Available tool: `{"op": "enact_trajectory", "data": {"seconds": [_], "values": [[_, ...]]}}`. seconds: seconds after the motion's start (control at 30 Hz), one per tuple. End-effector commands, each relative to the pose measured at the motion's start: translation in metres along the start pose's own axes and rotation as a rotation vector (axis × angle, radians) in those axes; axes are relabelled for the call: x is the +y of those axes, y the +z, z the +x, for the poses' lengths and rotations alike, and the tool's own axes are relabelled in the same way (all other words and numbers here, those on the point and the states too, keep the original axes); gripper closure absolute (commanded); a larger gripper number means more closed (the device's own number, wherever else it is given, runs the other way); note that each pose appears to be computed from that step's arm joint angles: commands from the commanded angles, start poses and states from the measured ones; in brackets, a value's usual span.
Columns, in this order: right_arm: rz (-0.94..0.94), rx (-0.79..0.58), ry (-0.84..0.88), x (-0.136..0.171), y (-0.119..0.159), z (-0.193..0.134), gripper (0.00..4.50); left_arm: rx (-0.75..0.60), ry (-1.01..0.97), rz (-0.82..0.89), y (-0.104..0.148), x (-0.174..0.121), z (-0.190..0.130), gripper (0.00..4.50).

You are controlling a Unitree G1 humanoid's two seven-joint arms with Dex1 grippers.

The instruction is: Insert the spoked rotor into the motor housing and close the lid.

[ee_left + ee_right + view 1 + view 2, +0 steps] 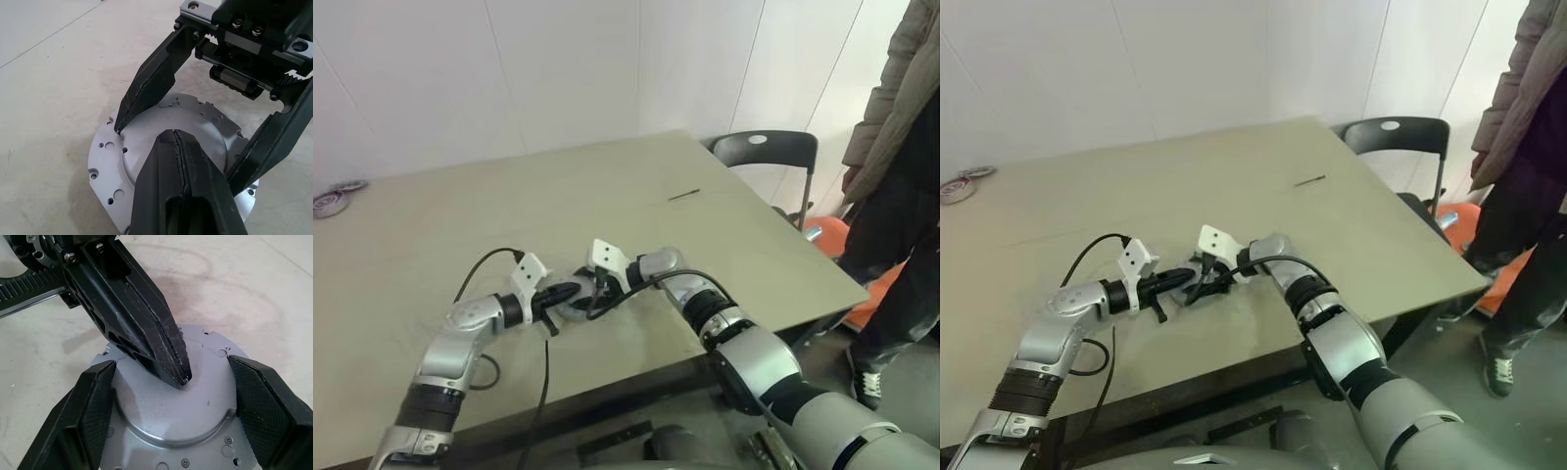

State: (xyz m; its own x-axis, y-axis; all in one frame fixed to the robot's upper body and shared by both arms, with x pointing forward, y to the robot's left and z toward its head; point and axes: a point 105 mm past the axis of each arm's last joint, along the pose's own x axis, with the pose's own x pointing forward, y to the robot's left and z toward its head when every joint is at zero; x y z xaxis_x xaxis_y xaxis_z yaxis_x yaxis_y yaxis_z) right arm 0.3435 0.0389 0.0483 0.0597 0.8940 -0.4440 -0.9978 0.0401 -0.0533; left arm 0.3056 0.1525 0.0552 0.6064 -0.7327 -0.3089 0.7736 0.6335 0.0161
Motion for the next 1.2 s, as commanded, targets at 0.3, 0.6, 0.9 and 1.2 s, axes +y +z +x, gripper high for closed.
{"op": "enact_trajectory", "data": {"seconds": [0.3,0.6,0.9,1.2], "values": [[0.142,0.147,0.119,0.014,-0.024,0.001,1.26,0.048,0.011,-0.047,-0.017,-0.005,-0.002,4.48],[0.189,0.146,0.135,0.016,-0.025,0.000,1.26,0.043,0.028,-0.050,-0.017,-0.005,-0.007,4.48],[0.155,0.148,0.131,0.016,-0.025,0.001,1.26,0.041,0.034,-0.052,-0.017,-0.003,-0.007,4.48],[0.046,0.246,0.112,0.022,-0.052,0.001,1.26,0.038,0.039,-0.053,-0.016,-0.004,-0.007,4.48]]}}
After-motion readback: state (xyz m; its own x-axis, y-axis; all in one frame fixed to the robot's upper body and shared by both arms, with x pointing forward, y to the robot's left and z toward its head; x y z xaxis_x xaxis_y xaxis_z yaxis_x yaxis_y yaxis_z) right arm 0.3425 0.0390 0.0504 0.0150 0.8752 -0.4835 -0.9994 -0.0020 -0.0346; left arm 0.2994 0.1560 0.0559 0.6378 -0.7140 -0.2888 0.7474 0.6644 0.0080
